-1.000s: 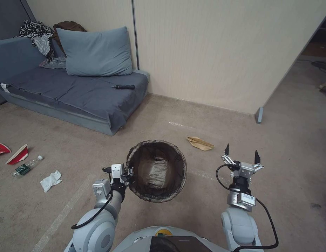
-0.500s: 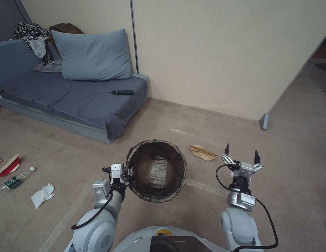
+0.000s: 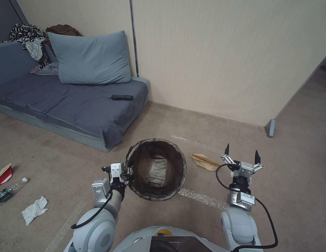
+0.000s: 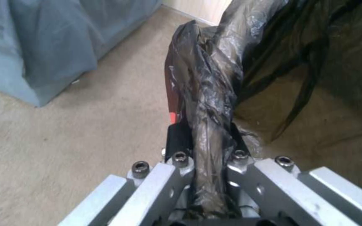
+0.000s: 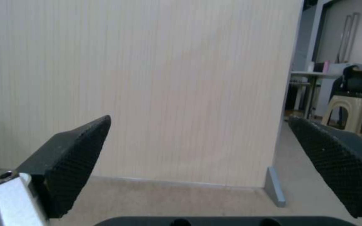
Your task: Pick up the trash bin, then pick up the garbage from the floor and place it into the trash bin.
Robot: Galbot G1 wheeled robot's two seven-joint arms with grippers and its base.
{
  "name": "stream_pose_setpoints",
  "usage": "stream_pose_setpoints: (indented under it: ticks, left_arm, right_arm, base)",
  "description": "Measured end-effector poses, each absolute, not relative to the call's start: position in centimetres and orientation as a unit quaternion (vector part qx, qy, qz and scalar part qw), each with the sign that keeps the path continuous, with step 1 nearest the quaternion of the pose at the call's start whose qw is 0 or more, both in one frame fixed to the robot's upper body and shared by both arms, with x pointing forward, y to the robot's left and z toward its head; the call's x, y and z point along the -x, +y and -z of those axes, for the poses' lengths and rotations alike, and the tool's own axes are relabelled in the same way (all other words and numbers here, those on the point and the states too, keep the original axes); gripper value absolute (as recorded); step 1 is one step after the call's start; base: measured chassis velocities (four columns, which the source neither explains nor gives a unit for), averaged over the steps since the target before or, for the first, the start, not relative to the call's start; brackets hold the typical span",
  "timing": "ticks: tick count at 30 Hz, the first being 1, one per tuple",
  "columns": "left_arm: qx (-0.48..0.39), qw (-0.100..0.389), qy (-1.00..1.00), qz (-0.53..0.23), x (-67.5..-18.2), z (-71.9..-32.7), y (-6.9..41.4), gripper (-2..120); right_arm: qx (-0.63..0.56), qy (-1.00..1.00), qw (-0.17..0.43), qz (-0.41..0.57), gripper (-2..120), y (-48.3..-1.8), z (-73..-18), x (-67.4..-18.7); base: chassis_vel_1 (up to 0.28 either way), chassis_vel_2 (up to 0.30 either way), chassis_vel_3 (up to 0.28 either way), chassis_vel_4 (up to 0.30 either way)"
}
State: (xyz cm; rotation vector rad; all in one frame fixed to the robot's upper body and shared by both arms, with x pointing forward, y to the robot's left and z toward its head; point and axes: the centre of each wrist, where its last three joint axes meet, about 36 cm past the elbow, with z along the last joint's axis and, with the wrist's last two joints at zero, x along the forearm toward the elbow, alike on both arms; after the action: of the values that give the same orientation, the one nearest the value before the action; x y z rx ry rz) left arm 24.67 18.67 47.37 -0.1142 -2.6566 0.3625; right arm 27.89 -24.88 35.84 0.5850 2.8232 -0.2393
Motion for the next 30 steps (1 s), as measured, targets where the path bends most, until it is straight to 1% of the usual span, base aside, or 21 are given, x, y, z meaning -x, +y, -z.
stream_pose_setpoints:
  ticks: [9,21,25,30]
  left_arm:
    - [0.040,0.224,-0.965,-0.133,-24.7,-47.5,18.7,2]
    - [0.039,0.220,-0.965,-0.135,-24.8,-47.5,18.8,2]
    - [0.039,0.219,-0.965,-0.137,-24.8,-47.5,18.8,2]
    - [0.036,0.215,-0.966,-0.138,-24.9,-47.3,19.0,2]
  right_arm:
    - [-0.199,0.968,0.128,0.083,100,-24.8,-35.8,-28.0]
    - [-0.199,0.968,0.126,0.082,100,-25.0,-35.8,-28.1]
    - [-0.196,0.969,0.124,0.082,100,-25.8,-35.9,-28.1]
    - [-0.187,0.970,0.120,0.098,100,-28.1,-36.4,-28.4]
  base:
    - [-0.110,0.073,0.100,-0.089]
    - [-0.002,0.003,0.004,-0.006]
    - [0.000,0.000,0.000,0.000]
    - [0.000,0.000,0.000,0.000]
